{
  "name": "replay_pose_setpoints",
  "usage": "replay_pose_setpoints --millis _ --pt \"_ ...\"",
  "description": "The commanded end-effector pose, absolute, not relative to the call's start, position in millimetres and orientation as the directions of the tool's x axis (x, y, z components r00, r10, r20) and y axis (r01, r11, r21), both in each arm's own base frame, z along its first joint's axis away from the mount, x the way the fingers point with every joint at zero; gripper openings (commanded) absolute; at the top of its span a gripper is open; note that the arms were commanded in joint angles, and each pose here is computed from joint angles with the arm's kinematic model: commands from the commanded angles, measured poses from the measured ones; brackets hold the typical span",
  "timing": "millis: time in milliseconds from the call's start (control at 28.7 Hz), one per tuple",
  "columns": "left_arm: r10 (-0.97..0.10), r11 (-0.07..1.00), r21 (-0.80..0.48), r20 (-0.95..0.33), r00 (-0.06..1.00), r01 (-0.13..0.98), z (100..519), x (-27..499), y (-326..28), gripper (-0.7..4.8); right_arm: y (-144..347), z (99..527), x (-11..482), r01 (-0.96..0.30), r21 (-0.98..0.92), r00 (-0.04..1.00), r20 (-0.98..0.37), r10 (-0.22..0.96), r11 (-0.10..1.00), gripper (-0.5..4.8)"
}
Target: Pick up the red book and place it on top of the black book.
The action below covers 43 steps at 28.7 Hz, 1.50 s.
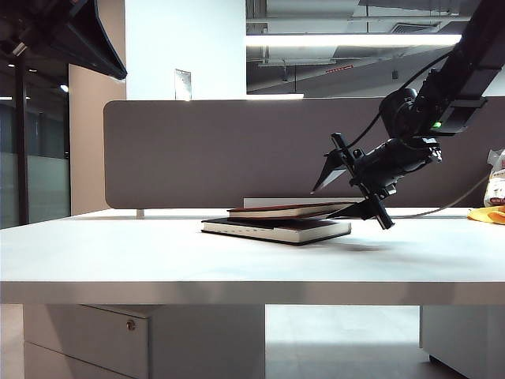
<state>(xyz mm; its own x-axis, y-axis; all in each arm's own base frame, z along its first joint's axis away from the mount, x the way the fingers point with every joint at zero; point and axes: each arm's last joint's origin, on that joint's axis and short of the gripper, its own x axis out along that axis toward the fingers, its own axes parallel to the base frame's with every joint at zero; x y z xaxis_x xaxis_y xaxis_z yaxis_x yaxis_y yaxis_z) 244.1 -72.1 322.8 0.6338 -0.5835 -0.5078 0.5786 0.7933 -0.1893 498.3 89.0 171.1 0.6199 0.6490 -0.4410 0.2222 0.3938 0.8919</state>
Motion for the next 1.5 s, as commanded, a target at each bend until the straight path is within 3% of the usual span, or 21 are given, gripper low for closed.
replay_pose_setpoints --millis 35,522,940,975,1045,1080,1149,1184,1393,1498 --pt "-0.588 0.790 -0.185 -0.495 0.639 0.584 326.1 243.9 -72.0 -0.04 89.6 179.0 499.5 0.173 0.905 0.627 -0.406 0.665 0.389 2.76" --pt "-0.609 0.774 -0.199 -0.489 0.624 0.601 326.2 243.4 -72.6 -0.04 84.2 169.5 493.9 0.226 0.868 0.567 -0.486 0.665 0.443 2.64" --pt "-0.609 0.775 -0.196 -0.488 0.625 0.601 326.4 243.5 -72.6 -0.04 64.1 168.0 495.3 0.260 0.855 0.587 -0.509 0.630 0.449 2.60" --pt "-0.609 0.774 -0.194 -0.488 0.625 0.602 326.4 243.5 -72.6 -0.04 62.1 167.2 494.6 0.264 0.849 0.581 -0.519 0.627 0.458 2.44" --pt "-0.609 0.774 -0.194 -0.488 0.626 0.602 326.4 243.6 -72.6 -0.04 57.1 165.3 493.1 0.271 0.837 0.568 -0.538 0.623 0.475 1.20" --pt "-0.607 0.776 -0.192 -0.487 0.628 0.601 326.5 243.7 -72.5 -0.04 55.8 164.9 492.9 0.276 0.835 0.566 -0.541 0.622 0.475 0.84" --pt "-0.606 0.777 -0.188 -0.482 0.633 0.601 327.1 244.1 -72.6 -0.04 52.6 165.3 493.2 0.273 0.840 0.565 -0.534 0.629 0.468 0.74" --pt "-0.606 0.777 -0.188 -0.481 0.634 0.601 327.3 244.2 -72.6 -0.04 51.5 165.4 493.2 0.271 0.841 0.564 -0.533 0.631 0.468 0.43" --pt "-0.601 0.781 -0.188 -0.483 0.636 0.595 327.1 244.2 -72.3 -0.04 37.7 178.8 492.1 0.244 0.855 0.583 -0.507 0.635 0.459 0.40" --pt "-0.601 0.781 -0.188 -0.484 0.636 0.595 327.0 244.2 -72.3 -0.04 28.1 186.9 491.3 0.233 0.861 0.600 -0.493 0.631 0.452 -0.03"
